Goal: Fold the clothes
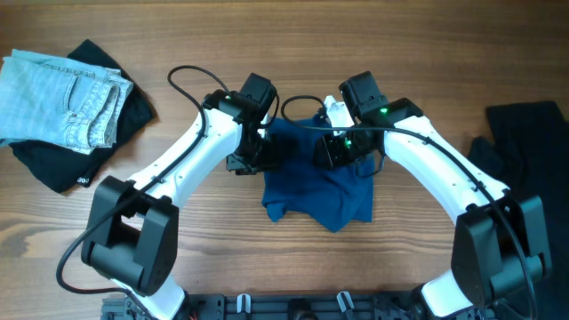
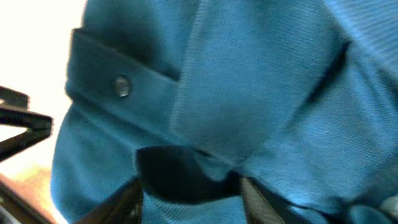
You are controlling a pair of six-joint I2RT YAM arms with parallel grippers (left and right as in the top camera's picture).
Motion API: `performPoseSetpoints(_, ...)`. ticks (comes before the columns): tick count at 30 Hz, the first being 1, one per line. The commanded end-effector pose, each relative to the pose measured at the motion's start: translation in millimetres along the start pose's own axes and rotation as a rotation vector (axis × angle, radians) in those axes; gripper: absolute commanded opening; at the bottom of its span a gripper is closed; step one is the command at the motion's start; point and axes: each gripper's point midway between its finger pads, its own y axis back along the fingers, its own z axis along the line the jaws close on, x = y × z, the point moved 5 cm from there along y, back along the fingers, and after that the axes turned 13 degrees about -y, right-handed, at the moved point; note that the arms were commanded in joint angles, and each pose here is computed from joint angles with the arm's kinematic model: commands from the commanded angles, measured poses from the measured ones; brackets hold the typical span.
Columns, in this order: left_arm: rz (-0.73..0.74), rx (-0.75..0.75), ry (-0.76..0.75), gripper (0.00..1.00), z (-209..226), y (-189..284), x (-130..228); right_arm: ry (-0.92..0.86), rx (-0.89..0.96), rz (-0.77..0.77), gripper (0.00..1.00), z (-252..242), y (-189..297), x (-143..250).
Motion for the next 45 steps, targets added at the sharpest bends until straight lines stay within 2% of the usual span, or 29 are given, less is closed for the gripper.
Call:
performPoseSetpoints(1,0.017,-0.001,0.025,0.41,13,-2,0,-0.121,0.144,-0.035,0.06,-20,-2,-2)
performPoseSetpoints(5,0.007,0.003,0.029,0.43,14,-2,-3,-0.352,0.282,-0.028,0.04,-50,21,12)
performPoseSetpoints(8,-0.003,0.005,0.010,0.46,9,-3,-4,-0.545,0.333,0.039,0.04,-72,47,36)
performPoseSetpoints(11,-0.013,0.007,0.003,0.47,7,-3,-6,-0.605,0.401,0.094,0.04,-89,58,51)
performPoseSetpoints(13,-0.019,0.004,0.002,0.47,7,-3,-7,-0.616,0.472,0.078,0.04,-102,63,52)
performPoseSetpoints(14,-0.019,0.001,-0.002,0.47,7,-3,-7,-0.618,0.508,0.059,0.23,-108,66,51)
performPoseSetpoints(15,-0.019,0.001,-0.002,0.48,7,-3,-7,-0.621,0.520,0.041,0.50,-112,67,48)
performPoseSetpoints(16,-0.019,0.001,-0.001,0.49,7,-3,-7,-0.613,0.507,0.020,0.68,-113,67,43)
performPoseSetpoints(17,-0.018,0.004,-0.002,0.50,7,-3,-6,-0.559,0.468,0.001,0.69,-112,65,35)
performPoseSetpoints(19,-0.022,0.035,-0.006,0.52,3,-3,-8,-0.402,0.331,-0.039,0.56,-99,59,15)
performPoseSetpoints(21,-0.046,0.105,-0.046,0.52,-6,-4,-13,-0.278,0.147,-0.056,0.49,-77,54,2)
performPoseSetpoints(24,-0.100,0.208,-0.094,0.52,-19,-7,-22,-0.303,0.073,-0.123,0.51,-69,54,-13)
performPoseSetpoints(26,-0.146,0.243,-0.114,0.53,-23,-10,-29,-0.326,0.065,-0.159,0.60,-69,52,-21)
performPoseSetpoints(29,-0.200,0.263,-0.140,0.56,-26,-20,-35,-0.311,0.091,-0.197,0.61,-75,45,-33)
performPoseSetpoints(32,-0.229,0.329,-0.176,0.56,-35,-27,-36,-0.236,0.103,-0.163,0.59,-79,32,-35)
performPoseSetpoints(33,-0.238,0.338,-0.186,0.56,-38,-30,-37,-0.244,0.099,-0.150,0.54,-80,27,-35)
performPoseSetpoints(36,-0.242,0.340,-0.218,0.55,-47,-41,-36,-0.245,0.075,-0.130,0.27,-79,20,-35)
performPoseSetpoints(37,-0.231,0.338,-0.227,0.52,-50,-49,-36,-0.250,0.075,-0.132,0.05,-79,21,-35)
performPoseSetpoints(39,-0.216,0.325,-0.227,0.39,-50,-58,-36,-0.307,0.074,-0.144,0.04,-80,26,-35)
performPoseSetpoints(41,-0.197,0.297,-0.212,0.12,-45,-65,-34,-0.416,0.099,-0.194,0.04,-87,44,-36)
performPoseSetpoints(42,-0.193,0.260,-0.185,0.04,-38,-67,-34,-0.472,0.130,-0.230,0.04,-94,58,-35)
performPoseSetpoints(45,-0.187,0.177,-0.073,0.04,-12,-66,-38,-0.568,0.201,-0.310,0.04,-114,96,-28)
